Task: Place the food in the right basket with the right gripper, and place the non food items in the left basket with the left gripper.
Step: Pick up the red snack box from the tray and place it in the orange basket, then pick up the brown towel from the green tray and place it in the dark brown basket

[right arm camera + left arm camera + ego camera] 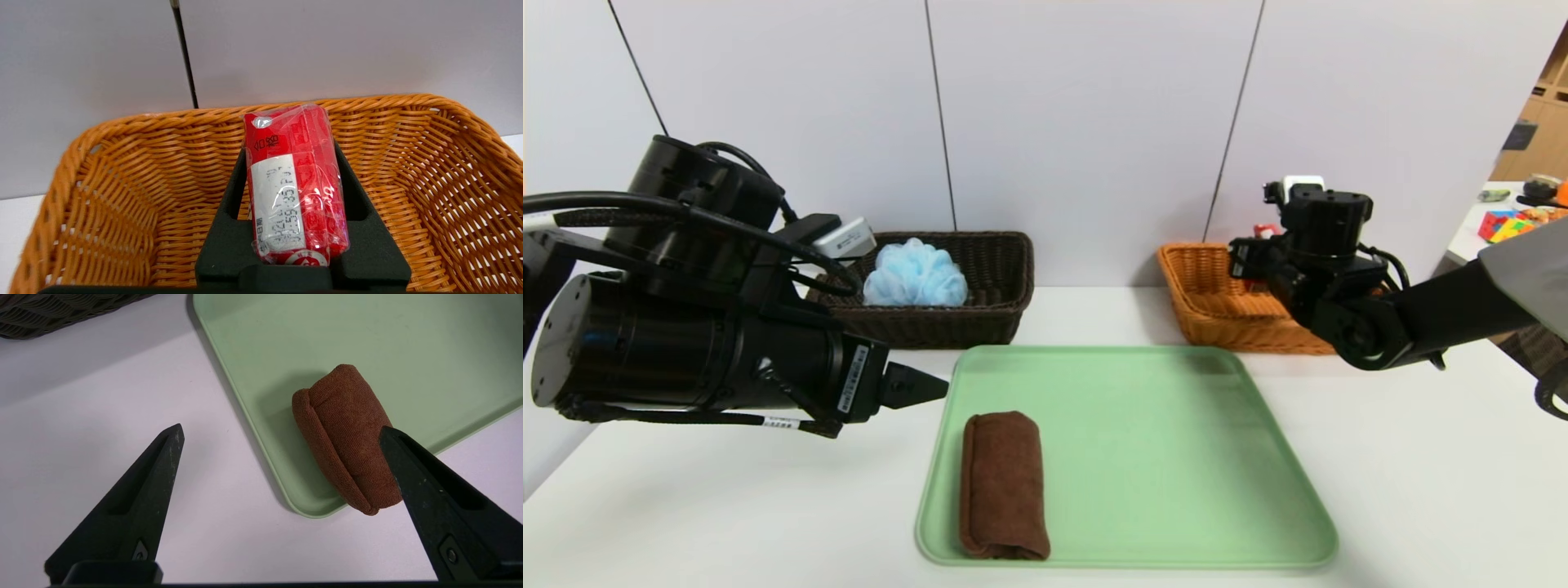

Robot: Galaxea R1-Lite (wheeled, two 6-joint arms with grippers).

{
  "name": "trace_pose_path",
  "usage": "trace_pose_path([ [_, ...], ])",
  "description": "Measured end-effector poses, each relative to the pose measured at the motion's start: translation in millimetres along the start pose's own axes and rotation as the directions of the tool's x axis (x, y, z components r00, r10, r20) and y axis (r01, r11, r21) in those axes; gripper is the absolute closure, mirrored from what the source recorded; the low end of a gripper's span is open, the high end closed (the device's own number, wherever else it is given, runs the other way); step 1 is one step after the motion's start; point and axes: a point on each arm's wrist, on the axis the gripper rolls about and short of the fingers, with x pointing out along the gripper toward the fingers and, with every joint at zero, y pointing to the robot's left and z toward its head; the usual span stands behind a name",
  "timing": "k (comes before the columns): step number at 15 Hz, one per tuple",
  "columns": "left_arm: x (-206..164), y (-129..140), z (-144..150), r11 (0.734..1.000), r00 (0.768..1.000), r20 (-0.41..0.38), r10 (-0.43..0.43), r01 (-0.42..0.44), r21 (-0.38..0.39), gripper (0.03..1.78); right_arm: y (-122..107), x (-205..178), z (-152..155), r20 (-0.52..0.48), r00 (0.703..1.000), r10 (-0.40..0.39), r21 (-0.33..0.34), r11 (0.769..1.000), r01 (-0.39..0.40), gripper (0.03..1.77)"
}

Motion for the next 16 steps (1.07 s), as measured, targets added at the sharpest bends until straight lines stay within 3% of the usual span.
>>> trace_pose_path([
  [9,0.2,0.0,-0.1,1.000,1.000,-0.001,0.000,0.000,0.001,0.12,-3.9,15.1,-5.9,-0.021,1.000,-0.007,-0.023,1.000,0.006,1.42],
  [16,0.6,-0.4,1.8,1.000,1.000,0.015,-0.005,0.005,0.007,0.12,-3.4,15.9,-7.2,-0.023,1.000,-0.006,-0.023,1.000,0.006,0.67],
])
